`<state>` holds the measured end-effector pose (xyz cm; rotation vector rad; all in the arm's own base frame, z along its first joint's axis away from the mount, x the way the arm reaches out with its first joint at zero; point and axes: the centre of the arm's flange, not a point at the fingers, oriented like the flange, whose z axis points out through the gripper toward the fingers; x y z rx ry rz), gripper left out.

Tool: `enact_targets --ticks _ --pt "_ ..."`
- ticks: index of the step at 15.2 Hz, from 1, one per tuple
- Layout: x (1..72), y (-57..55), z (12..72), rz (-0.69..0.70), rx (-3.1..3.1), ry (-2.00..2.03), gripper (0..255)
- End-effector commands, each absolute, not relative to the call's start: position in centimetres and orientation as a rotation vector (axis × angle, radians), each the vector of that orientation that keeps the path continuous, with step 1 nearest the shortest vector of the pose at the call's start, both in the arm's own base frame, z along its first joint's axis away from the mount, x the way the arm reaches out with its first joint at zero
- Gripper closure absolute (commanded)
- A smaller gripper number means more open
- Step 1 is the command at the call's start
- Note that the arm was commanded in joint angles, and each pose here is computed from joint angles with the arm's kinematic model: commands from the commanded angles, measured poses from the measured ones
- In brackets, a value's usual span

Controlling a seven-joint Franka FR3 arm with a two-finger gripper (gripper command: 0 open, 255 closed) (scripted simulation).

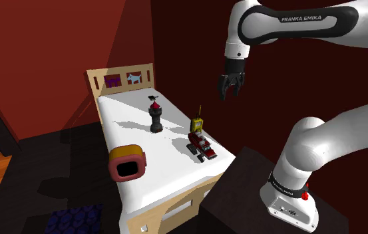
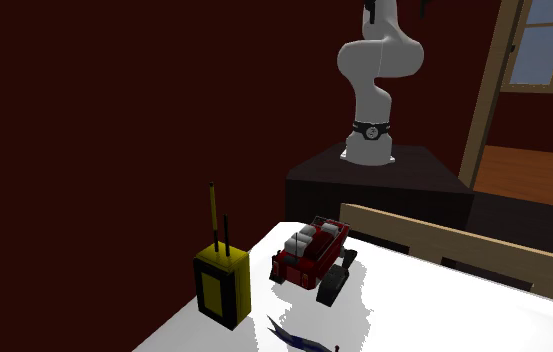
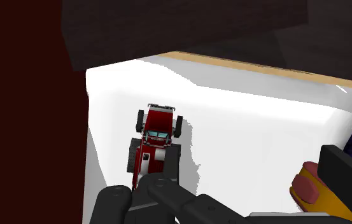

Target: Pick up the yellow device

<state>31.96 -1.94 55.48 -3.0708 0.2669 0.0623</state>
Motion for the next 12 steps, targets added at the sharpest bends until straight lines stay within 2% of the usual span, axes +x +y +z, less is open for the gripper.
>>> enact_targets --ticks 1,12 --pt "32.0 -1.9 55.5 0.062 -3.071 0.267 0" --pt "41.2 -10.8 48.1 0.143 -3.105 0.004 0"
